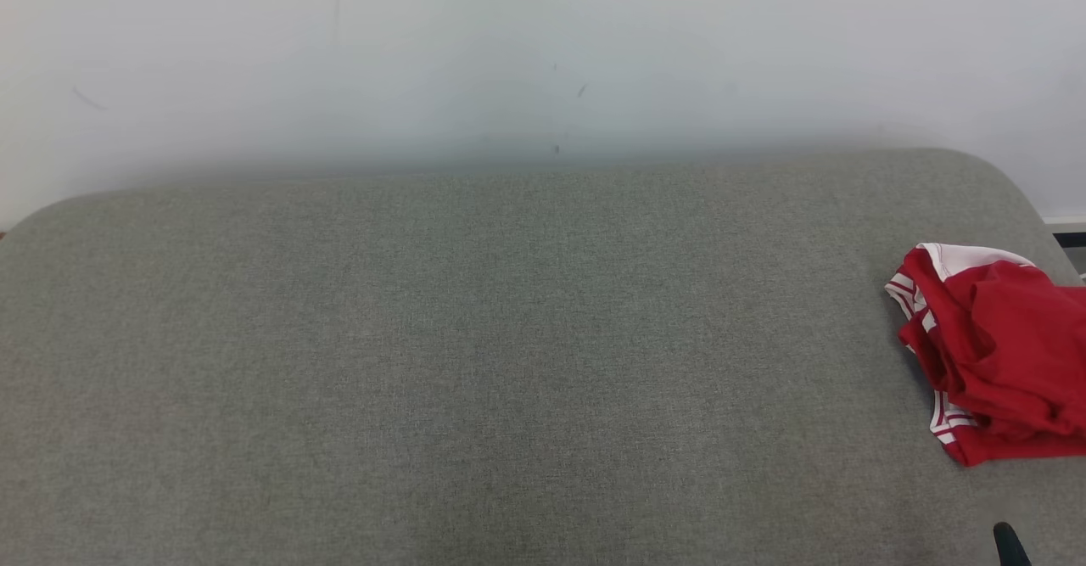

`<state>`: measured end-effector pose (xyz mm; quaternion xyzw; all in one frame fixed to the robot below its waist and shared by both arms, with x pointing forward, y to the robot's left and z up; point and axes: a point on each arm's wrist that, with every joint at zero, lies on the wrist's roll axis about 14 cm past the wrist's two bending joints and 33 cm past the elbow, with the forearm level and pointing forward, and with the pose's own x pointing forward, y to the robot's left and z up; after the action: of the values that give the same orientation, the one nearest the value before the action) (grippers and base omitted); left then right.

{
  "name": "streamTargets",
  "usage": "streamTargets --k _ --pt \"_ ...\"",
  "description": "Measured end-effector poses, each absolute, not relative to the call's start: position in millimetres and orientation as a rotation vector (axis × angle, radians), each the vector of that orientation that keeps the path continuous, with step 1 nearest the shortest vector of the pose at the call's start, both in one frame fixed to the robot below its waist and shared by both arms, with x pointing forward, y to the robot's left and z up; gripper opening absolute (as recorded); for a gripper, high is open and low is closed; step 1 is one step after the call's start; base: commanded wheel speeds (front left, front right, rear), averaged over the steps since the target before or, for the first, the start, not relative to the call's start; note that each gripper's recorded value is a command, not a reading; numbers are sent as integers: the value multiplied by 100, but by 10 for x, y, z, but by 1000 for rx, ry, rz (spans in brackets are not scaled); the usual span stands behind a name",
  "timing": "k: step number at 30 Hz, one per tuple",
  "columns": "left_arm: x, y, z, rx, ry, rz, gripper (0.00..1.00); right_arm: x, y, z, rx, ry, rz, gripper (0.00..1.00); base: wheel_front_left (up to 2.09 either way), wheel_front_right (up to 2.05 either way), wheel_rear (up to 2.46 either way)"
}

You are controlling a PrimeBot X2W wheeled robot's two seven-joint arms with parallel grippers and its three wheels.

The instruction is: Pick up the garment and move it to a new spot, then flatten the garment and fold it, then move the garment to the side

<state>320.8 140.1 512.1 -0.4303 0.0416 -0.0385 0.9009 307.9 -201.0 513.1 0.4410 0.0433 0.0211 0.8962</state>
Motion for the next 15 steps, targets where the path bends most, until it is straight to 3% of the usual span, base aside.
streamTargets --k 15 --pt "3091 1386 5111 -1072 96 -77 0 2961 -2150 5109 1088 83 9 0 0 0 0"
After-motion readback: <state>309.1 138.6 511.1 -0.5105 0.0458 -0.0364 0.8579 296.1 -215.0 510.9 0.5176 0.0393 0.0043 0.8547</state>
